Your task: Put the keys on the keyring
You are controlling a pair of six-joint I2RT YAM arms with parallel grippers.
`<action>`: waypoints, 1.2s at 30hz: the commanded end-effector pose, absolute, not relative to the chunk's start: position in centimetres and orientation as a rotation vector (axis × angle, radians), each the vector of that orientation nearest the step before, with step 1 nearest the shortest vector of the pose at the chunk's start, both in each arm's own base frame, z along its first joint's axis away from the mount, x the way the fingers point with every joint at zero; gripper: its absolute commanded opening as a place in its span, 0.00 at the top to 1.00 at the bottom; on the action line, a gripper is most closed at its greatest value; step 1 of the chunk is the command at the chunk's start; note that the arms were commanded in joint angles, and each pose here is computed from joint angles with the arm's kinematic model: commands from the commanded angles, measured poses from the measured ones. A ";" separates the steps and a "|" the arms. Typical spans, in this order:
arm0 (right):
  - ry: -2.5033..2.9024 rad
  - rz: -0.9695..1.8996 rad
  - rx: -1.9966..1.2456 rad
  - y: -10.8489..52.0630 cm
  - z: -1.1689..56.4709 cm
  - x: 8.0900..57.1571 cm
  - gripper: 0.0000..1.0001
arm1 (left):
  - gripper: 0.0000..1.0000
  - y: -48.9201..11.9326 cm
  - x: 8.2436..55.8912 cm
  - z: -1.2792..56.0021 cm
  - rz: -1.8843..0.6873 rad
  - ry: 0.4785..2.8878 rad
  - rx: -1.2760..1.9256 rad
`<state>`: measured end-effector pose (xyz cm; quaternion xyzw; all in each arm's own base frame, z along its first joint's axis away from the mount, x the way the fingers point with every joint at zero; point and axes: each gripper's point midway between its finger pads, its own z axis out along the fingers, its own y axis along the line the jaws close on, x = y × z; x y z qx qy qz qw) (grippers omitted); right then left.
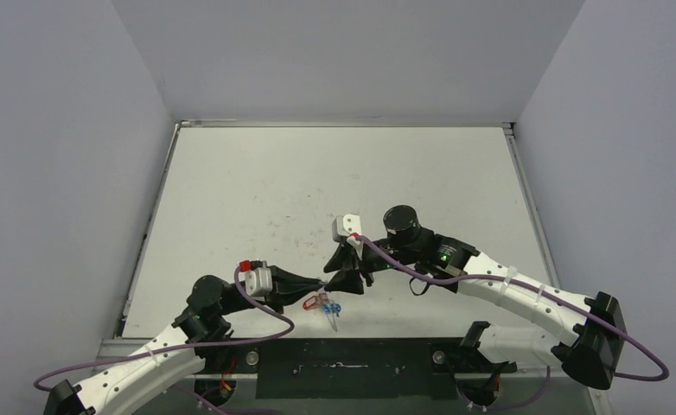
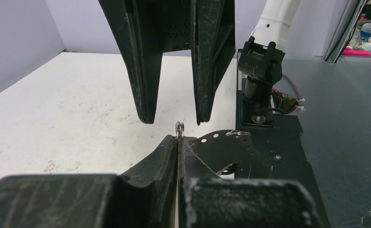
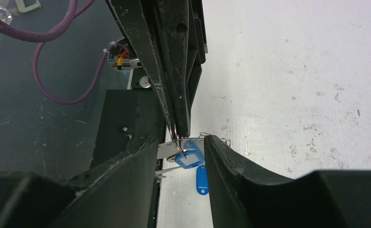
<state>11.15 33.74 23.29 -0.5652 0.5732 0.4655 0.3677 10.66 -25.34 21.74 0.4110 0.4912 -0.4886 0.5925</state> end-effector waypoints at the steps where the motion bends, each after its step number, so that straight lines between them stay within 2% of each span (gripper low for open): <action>1: 1.380 1.248 -1.447 35.0 24.6 11.2 0.62 | 1.00 -25.1 10.2 25.2 -1.146 1.012 0.916; 7: 1.401 1.257 -1.442 35.2 24.2 11.3 0.83 | 1.00 -25.1 10.2 25.1 -1.146 1.020 0.915; 14: 1.418 1.240 -1.445 35.2 23.9 11.6 1.00 | 1.00 -25.1 10.3 25.1 -1.146 1.029 0.913; 19: 1.428 1.226 -1.447 34.9 24.2 11.6 1.00 | 1.00 -25.0 10.7 24.9 -1.133 1.058 0.896; 23: 1.489 1.162 -1.461 34.3 24.0 12.0 1.00 | 0.81 -24.6 11.3 24.9 -1.090 1.101 0.887; 26: 1.568 1.102 -1.482 33.6 23.5 12.4 1.00 | 0.75 -24.3 11.6 24.8 -1.047 1.144 0.903; 36: 1.805 0.874 -1.613 32.6 21.8 12.5 1.00 | 0.73 -24.4 12.2 22.9 -0.968 1.317 1.026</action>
